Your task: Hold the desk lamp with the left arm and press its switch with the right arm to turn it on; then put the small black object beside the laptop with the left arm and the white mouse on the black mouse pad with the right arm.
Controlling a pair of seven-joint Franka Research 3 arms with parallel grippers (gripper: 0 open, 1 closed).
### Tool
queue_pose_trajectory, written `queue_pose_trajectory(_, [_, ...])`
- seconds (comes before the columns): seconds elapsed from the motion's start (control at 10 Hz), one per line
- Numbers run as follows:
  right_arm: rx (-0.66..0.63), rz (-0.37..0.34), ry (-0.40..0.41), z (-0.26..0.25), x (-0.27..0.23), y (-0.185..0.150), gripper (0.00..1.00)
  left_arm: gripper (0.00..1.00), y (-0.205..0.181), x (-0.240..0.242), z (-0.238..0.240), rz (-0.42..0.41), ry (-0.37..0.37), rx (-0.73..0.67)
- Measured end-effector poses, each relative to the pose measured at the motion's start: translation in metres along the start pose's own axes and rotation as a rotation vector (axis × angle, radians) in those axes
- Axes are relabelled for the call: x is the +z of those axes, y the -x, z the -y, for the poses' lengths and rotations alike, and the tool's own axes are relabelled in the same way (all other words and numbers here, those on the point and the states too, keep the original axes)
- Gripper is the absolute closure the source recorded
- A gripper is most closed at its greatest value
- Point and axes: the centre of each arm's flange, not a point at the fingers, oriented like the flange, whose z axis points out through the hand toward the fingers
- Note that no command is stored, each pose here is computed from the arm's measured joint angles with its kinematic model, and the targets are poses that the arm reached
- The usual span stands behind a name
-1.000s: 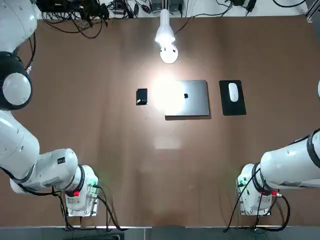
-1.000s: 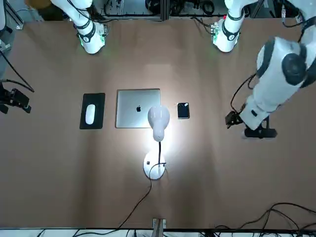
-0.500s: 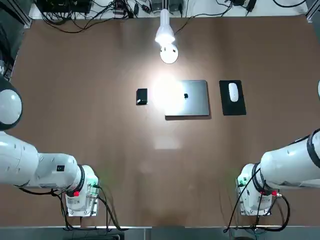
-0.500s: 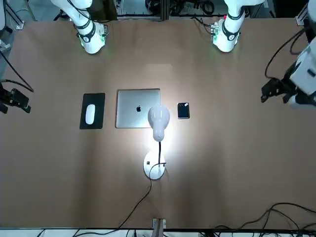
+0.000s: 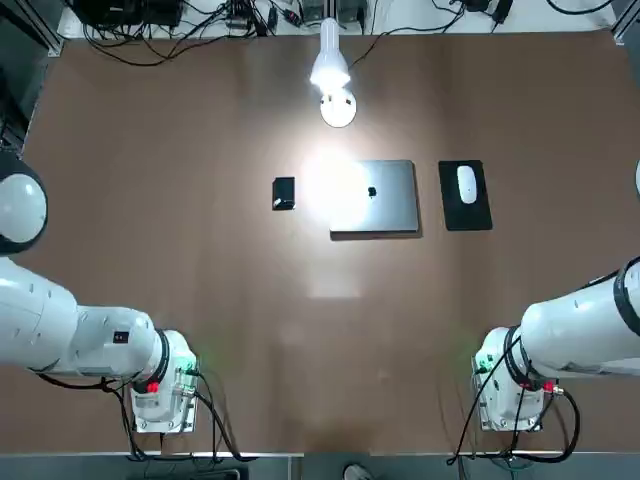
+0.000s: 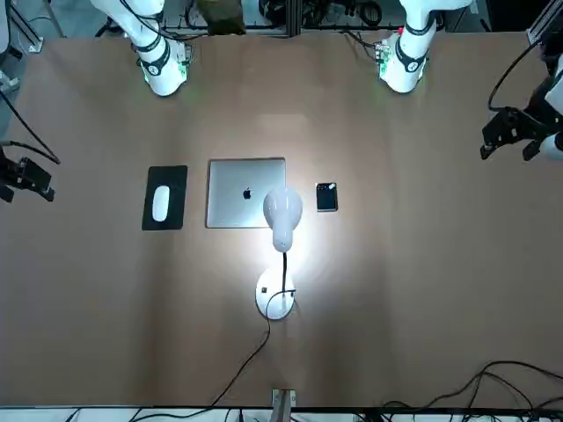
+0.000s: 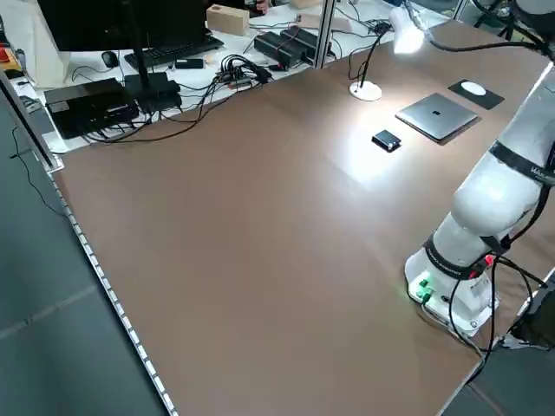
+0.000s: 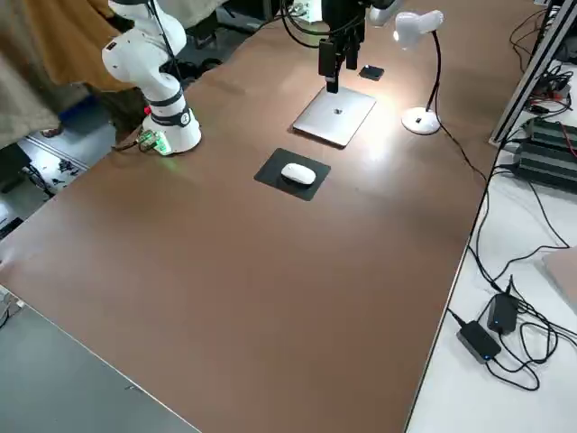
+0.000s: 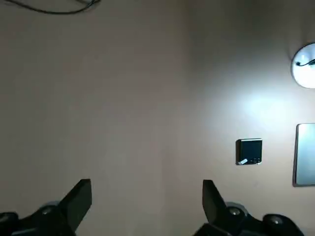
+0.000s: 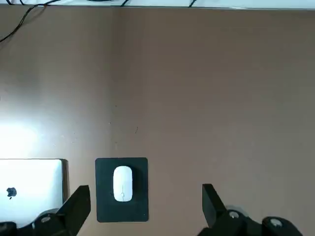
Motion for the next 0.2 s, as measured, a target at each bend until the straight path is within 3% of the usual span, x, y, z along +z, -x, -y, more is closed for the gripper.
queue_pose_trajectory(0.2, [0.000,-0.001,0.000,0.0000,-0.0001,0.0000,0.00,0.01,-0.0030,0.0074,0.0014,0.018,-0.015,-0.016])
